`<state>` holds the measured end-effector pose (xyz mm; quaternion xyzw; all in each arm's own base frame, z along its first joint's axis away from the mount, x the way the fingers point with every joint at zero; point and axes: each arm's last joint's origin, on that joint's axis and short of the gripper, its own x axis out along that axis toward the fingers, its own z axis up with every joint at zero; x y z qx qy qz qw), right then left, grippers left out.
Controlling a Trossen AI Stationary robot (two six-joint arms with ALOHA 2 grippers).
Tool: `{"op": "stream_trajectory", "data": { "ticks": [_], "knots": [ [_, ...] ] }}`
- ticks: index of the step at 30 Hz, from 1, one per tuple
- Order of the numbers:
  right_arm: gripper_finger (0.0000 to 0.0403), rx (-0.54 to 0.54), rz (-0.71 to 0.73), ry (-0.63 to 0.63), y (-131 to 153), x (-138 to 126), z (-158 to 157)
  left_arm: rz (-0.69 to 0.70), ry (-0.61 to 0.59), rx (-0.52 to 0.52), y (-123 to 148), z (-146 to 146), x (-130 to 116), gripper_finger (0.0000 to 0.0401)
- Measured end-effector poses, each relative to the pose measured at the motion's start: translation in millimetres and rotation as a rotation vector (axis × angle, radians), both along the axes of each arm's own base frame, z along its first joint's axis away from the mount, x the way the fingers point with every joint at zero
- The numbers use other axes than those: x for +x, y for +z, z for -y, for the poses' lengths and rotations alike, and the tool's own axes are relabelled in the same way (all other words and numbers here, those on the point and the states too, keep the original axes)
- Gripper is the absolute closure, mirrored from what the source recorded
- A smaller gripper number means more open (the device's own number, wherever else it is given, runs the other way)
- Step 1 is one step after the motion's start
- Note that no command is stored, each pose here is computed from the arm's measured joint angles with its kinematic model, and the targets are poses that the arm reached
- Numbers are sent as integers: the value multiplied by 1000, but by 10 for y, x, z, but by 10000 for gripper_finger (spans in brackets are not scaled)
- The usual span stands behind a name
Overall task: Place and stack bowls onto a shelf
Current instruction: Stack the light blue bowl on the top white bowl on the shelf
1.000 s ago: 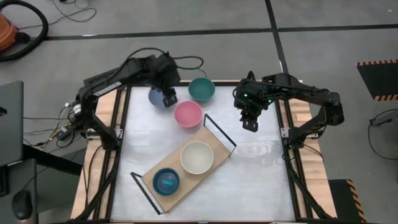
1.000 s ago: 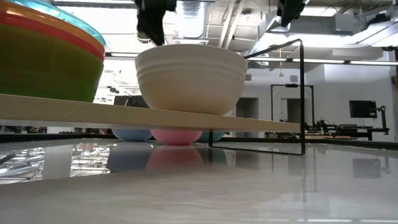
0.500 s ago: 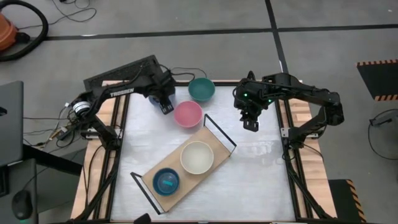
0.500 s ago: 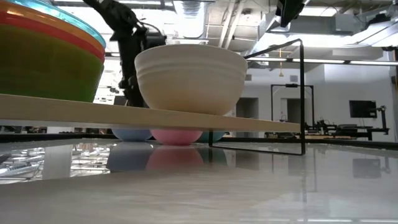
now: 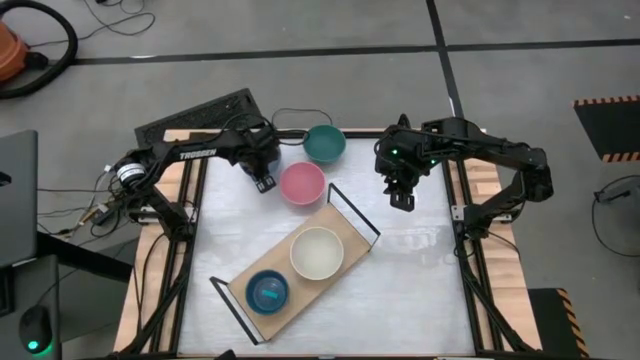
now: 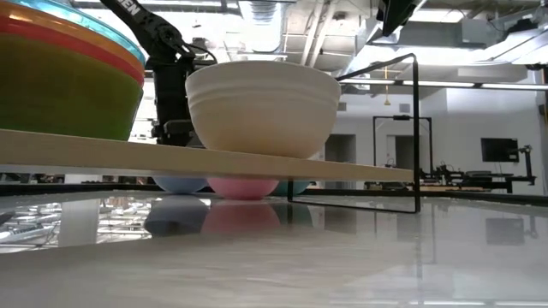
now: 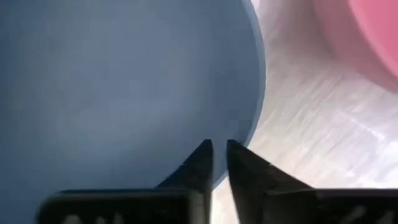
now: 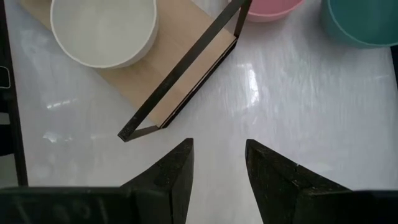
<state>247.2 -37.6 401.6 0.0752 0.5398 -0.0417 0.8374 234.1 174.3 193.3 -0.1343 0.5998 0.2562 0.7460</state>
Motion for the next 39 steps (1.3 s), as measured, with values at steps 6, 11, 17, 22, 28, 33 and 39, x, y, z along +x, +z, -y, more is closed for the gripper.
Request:
{"op": "stream_trajectory", "data": {
  "ticks": [6, 11, 17, 22, 28, 33, 39],
  "knots": [
    [232, 4, 0, -10, 0, 0, 0, 109, -36, -30, 194, 87, -29, 389],
    [232, 3, 9, -10, 4, 8, 1, 198, -79, -3, 426, 156, -112, 329],
    [232, 0, 31, -9, 13, 27, 4, 186, -137, -51, 418, 227, -108, 229],
    [232, -4, 47, -6, 20, 41, 6, 64, -163, -41, 173, 243, 48, 187],
    [232, 0, 47, -13, 20, 41, 6, -73, -148, -82, -196, 145, 133, 213],
    [232, 3, 47, -20, 20, 41, 6, -98, -113, -135, -281, 146, 138, 350],
    [232, 5, 47, -23, 20, 41, 6, -69, -50, -65, -41, 261, 84, 398]
  ]
}}
